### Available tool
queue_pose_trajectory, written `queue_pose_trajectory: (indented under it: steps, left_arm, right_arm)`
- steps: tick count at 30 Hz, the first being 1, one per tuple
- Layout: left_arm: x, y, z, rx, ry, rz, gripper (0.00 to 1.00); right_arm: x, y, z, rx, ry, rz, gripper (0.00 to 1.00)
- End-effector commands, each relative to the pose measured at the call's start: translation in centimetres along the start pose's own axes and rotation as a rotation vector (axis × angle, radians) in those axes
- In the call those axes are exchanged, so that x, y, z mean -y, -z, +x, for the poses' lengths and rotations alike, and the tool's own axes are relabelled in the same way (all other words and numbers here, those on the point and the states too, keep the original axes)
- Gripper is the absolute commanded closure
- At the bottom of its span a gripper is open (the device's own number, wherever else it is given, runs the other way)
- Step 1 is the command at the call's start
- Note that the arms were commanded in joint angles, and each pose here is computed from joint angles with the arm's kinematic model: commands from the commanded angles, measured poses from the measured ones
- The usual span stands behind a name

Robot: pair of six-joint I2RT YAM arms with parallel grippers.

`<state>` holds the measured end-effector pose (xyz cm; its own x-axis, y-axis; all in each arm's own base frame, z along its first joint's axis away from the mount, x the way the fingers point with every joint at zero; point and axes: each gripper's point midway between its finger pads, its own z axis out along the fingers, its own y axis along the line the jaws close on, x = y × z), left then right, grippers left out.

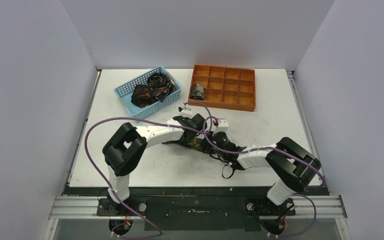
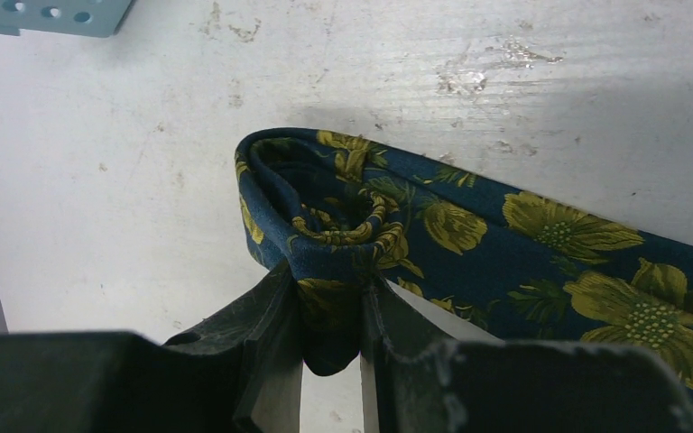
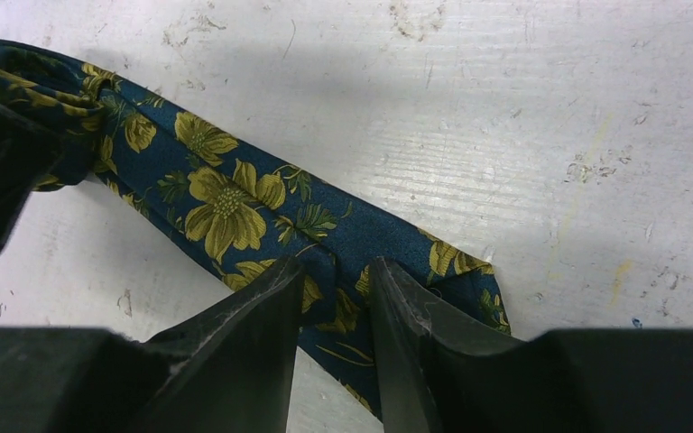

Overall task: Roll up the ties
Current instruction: Roll the tie at the center of the board.

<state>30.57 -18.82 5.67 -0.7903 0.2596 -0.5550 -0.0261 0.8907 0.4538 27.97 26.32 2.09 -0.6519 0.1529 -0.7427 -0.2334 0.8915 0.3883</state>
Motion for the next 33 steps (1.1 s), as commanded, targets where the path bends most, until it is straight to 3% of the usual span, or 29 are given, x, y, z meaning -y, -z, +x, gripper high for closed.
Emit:
queue_pose_trajectory:
  steps: [1,9,16,33]
  left_arm:
    - [2.7,-0.4,-0.6,0.004,0.028,0.045,0.97]
    - [5.0,-0.5,0.3,-0.031,0.042,0.129,0.64]
    - [5.6,1.5,-0.5,-0.015,0.104,0.245,0.43]
    - [2.1,8.5,-4.1,0.091,0.24,0.442,0.17]
  right_arm:
    - [2.5,1.3,2.8,-0.105,0.01,0.07,0.64]
    - [1.9,4.3,-1.1,-0.009,0.0,0.075,0.51]
    - [2.5,6.4,-2.5,0.034,0.006,0.091,0.49]
    - [-0.2,7.7,-5.8,0.039,0.063,-0.068,0.47]
